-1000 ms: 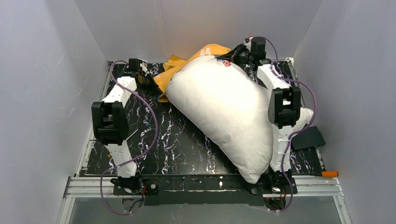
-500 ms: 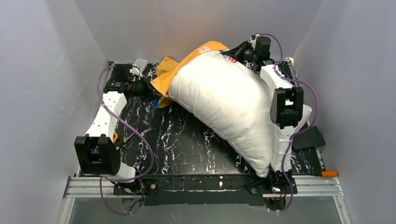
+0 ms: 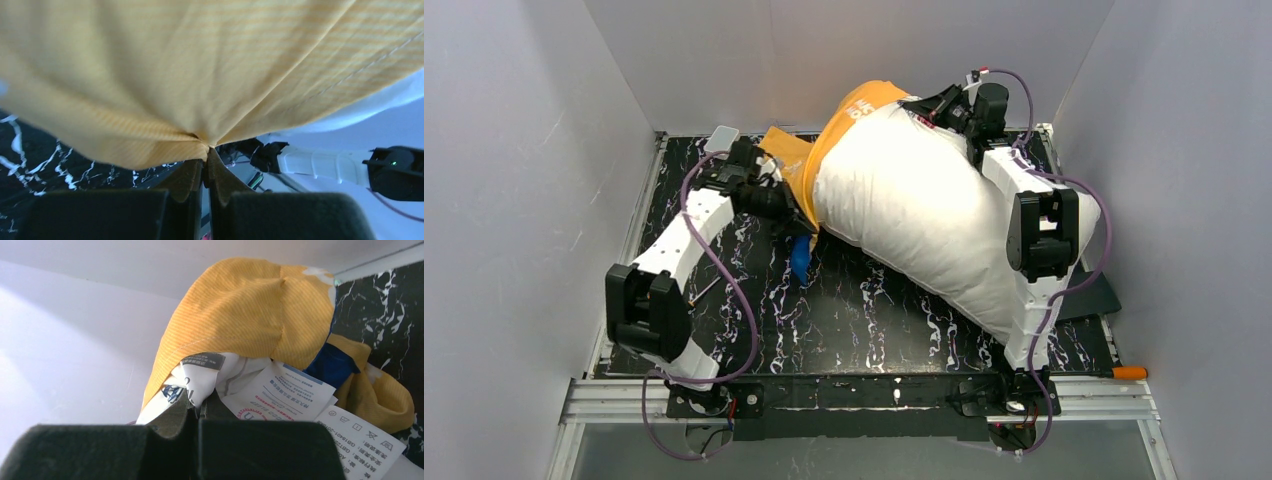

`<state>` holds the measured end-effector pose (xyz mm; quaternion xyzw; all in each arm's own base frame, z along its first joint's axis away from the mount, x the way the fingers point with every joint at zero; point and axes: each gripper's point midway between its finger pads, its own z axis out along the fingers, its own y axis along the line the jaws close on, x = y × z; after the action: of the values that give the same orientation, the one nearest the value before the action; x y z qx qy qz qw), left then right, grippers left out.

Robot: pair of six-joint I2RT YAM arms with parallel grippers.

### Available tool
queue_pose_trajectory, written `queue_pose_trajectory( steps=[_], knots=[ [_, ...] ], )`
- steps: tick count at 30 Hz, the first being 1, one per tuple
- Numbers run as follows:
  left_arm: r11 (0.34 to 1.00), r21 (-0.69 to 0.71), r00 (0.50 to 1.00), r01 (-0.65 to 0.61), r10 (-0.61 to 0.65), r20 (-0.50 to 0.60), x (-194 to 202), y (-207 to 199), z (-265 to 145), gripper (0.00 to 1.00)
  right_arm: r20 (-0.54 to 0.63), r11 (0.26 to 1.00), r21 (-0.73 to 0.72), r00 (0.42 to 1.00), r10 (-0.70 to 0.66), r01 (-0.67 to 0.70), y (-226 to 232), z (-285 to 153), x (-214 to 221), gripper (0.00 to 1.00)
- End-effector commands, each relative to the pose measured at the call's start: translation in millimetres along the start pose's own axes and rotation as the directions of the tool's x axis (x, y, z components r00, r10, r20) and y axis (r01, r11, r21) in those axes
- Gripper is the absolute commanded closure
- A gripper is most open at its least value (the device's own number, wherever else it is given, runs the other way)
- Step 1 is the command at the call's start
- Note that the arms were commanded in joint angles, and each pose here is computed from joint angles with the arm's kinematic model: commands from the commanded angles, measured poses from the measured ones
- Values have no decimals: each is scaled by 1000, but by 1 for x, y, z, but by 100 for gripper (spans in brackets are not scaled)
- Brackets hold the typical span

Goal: Put the pillow into the pillowcase
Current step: Stuff the pillow into the pillowcase.

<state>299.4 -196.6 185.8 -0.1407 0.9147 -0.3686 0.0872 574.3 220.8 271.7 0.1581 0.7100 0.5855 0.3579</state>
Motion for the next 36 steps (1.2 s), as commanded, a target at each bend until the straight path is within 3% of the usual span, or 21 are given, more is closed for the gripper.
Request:
queue_pose_trajectory(
  steps=[1, 5, 9, 14, 18, 20, 28, 36],
  knots=[
    [991, 94, 974, -97, 114, -198, 51, -50, 0, 100, 329, 945, -254, 937, -114, 205, 130, -41, -72, 99],
    [953, 152, 944, -262, 286, -167, 61, -75, -14, 100, 332, 948, -248, 937, -109, 198, 129, -45, -70, 99],
    [886, 133, 882, -445, 459, -108, 77, -74, -24, 99, 316, 949, -242, 941, -119, 201, 128, -44, -65, 99],
    [868, 30, 861, -496, 496, -112, 82, -46, -28, 72, 245, 961, -201, 959, -140, 192, 111, -45, -46, 99],
    [821, -116, 825, -559, 564, 19, 52, -47, -47, 40, 170, 966, -187, 974, -148, 179, 97, -50, -19, 99],
    [809, -192, 813, -555, 577, 81, 32, -51, -56, 31, 139, 970, -167, 979, -152, 174, 87, -52, -6, 99],
    [812, -267, 801, -519, 571, 181, -55, -82, -43, 32, 101, 971, -150, 980, -172, 186, 82, -51, 11, 99],
    [841, -279, 826, -463, 523, 208, -122, -82, 6, 37, 101, 969, -161, 980, -172, 187, 88, -48, 6, 99]
  ],
)
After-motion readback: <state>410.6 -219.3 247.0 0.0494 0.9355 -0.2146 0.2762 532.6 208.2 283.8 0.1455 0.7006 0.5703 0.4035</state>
